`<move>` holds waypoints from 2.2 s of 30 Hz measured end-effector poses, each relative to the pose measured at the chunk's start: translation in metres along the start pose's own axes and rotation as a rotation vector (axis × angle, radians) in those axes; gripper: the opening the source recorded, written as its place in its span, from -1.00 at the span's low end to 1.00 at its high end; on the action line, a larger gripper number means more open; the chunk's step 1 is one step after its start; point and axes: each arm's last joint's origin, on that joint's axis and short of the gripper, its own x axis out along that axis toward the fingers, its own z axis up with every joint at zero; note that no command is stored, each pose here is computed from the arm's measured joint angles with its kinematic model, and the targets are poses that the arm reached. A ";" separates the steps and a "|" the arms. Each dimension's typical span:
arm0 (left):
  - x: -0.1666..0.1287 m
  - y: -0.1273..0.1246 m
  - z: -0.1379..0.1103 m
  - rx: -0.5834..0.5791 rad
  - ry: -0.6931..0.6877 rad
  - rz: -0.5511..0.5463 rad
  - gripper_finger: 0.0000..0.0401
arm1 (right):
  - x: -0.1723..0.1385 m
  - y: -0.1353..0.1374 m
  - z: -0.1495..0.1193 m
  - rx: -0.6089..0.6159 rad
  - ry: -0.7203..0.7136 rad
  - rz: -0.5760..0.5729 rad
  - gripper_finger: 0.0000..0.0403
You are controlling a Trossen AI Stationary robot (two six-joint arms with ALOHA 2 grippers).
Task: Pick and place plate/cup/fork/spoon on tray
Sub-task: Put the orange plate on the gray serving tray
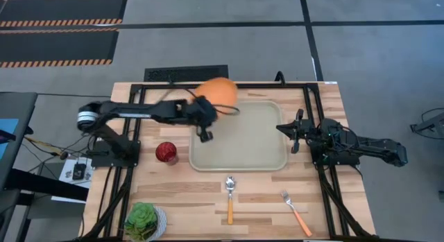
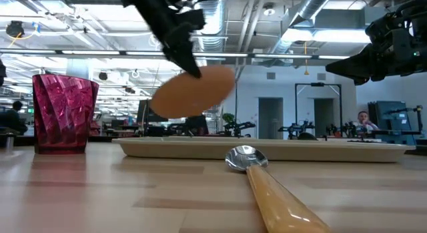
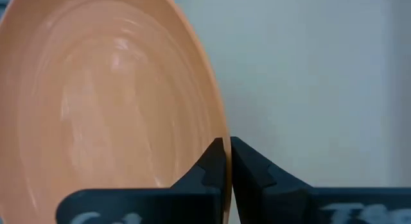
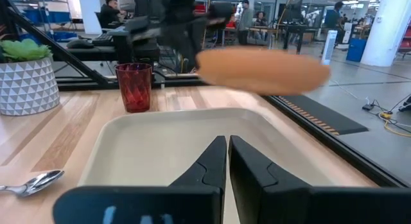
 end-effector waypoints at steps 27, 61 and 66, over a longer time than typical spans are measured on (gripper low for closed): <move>0.077 -0.099 0.004 0.169 0.077 -0.244 -1.00 | 0.000 0.000 0.000 0.000 0.000 0.000 -0.79; 0.105 -0.101 -0.003 0.129 0.084 -0.317 -0.96 | 0.000 0.000 0.001 0.000 -0.010 0.002 -0.79; 0.105 -0.101 -0.002 0.096 0.079 -0.339 -0.78 | 0.000 0.000 0.004 0.002 -0.041 -0.002 -0.79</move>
